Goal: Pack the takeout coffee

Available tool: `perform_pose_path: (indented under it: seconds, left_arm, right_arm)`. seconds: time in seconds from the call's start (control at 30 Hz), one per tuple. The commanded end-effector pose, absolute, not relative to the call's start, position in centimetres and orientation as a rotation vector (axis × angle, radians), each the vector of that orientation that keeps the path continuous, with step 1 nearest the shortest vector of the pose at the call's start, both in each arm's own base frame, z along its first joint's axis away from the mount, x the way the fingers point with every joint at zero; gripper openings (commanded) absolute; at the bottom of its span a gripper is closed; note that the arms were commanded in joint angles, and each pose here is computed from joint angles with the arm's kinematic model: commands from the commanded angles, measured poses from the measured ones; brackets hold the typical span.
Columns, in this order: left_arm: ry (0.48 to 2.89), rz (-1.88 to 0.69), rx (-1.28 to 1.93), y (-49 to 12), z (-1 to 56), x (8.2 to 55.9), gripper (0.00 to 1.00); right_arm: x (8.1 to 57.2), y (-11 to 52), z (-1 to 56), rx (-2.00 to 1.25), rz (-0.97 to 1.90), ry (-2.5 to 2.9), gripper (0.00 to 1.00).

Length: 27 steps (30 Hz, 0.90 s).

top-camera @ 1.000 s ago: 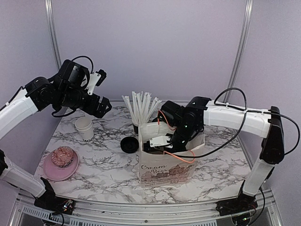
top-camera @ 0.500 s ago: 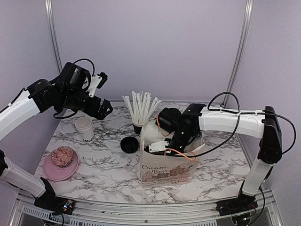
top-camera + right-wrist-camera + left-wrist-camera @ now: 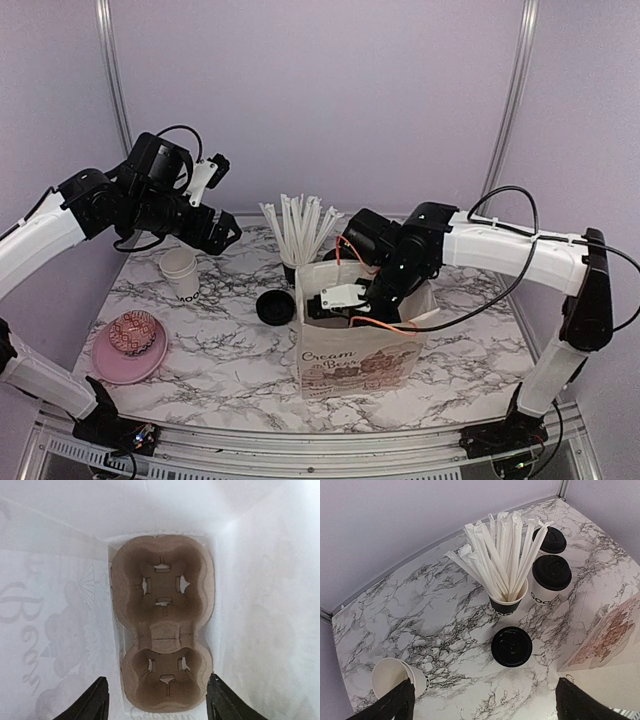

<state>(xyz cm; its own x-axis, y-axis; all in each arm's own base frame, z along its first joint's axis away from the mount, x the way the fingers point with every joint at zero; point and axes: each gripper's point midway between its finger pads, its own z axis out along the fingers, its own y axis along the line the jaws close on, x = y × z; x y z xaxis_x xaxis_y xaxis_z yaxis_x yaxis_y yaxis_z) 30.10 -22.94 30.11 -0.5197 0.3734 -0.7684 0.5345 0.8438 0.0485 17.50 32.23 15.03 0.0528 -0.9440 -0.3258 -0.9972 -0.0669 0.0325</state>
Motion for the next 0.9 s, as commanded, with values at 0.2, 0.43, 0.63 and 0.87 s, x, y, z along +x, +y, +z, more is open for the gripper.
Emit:
perform_pose_path:
  seconds: [0.2, 0.43, 0.63, 0.87]
  left_arm:
    - [2.188, -0.098, 0.567, -20.1, 29.7, 31.5, 0.99]
    - [2.321, -0.145, 0.496, -17.6, 27.0, 32.5, 0.91]
    - [2.38, -0.182, 0.565, -18.7, 25.0, 32.4, 0.87]
    - [2.454, -0.241, 0.602, -20.3, 22.8, 32.7, 0.8]
  right_arm:
    - [17.2, 33.5, 25.8, -1.998, 0.606, 1.745, 0.66]
    - [18.1, 33.2, 28.6, -1.935, 0.655, 1.692, 0.67]
    - [18.1, 32.6, 30.6, -1.904, 0.67, 1.646, 0.67]
    - [17.7, 32.1, 35.6, -1.831, 0.743, 1.518, 0.67]
